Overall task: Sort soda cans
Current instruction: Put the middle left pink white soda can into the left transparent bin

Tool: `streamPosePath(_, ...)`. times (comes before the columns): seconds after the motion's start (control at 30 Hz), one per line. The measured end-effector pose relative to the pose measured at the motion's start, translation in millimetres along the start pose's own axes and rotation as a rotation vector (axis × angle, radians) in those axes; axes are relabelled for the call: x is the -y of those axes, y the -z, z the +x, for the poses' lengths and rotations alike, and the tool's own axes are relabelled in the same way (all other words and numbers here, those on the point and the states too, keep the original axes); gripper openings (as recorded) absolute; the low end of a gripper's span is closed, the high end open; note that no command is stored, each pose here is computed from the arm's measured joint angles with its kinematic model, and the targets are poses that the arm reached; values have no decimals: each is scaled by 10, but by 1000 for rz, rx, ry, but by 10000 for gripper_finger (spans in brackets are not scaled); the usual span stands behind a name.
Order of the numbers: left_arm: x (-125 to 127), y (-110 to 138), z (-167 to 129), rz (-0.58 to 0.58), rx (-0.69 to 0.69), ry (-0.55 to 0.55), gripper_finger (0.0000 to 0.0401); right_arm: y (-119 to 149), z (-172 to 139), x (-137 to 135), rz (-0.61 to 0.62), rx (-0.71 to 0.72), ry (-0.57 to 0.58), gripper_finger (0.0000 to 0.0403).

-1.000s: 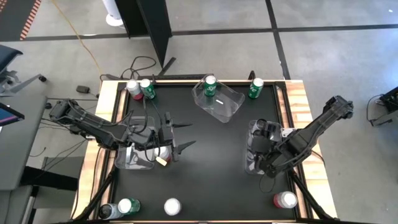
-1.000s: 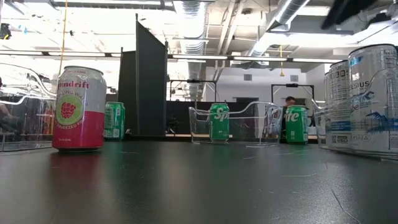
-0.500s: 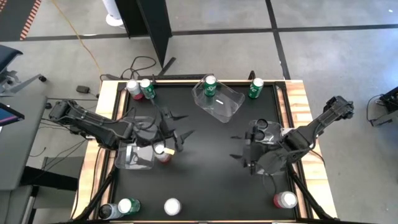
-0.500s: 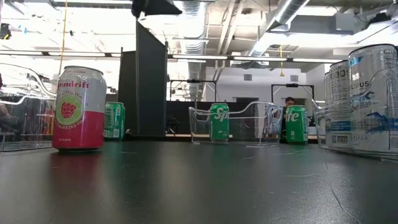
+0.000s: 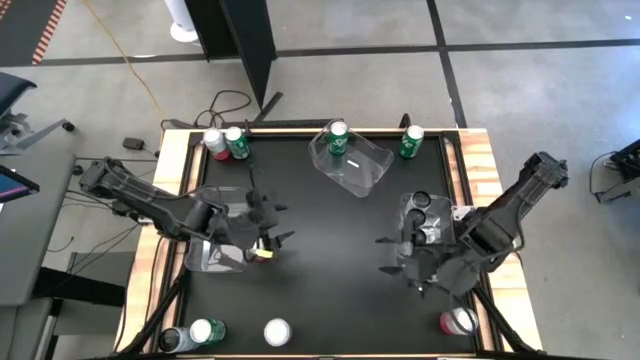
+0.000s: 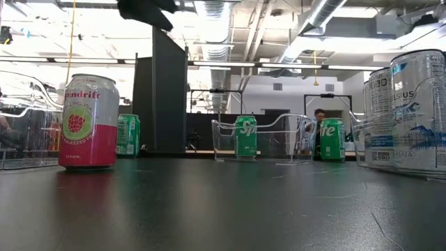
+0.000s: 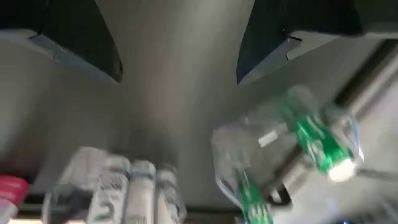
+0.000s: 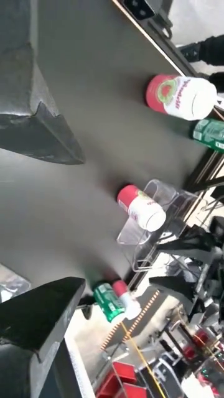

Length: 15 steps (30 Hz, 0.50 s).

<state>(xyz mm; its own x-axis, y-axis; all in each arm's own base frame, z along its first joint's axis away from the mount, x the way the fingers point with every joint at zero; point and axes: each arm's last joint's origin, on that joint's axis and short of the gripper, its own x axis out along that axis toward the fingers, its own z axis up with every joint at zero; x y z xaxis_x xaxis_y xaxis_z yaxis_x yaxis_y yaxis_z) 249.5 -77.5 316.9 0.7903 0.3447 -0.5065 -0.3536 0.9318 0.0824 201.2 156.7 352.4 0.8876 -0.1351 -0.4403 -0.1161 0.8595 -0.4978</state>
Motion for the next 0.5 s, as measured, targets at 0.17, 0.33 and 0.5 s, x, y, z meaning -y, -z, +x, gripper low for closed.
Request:
streamPosePath(0.17,-20,45,-142,-37,-220,14,309,29,-144,-10,-53,10,-14,329)
streamPosePath(0.33,-80,176,-184,-84,-377,-7,309,85,-323,41,-59,51,2,329)
streamPosePath(0.5,-100,263,-184,-92,-482,-37,309,225,-439,142,-54,92,68,329)
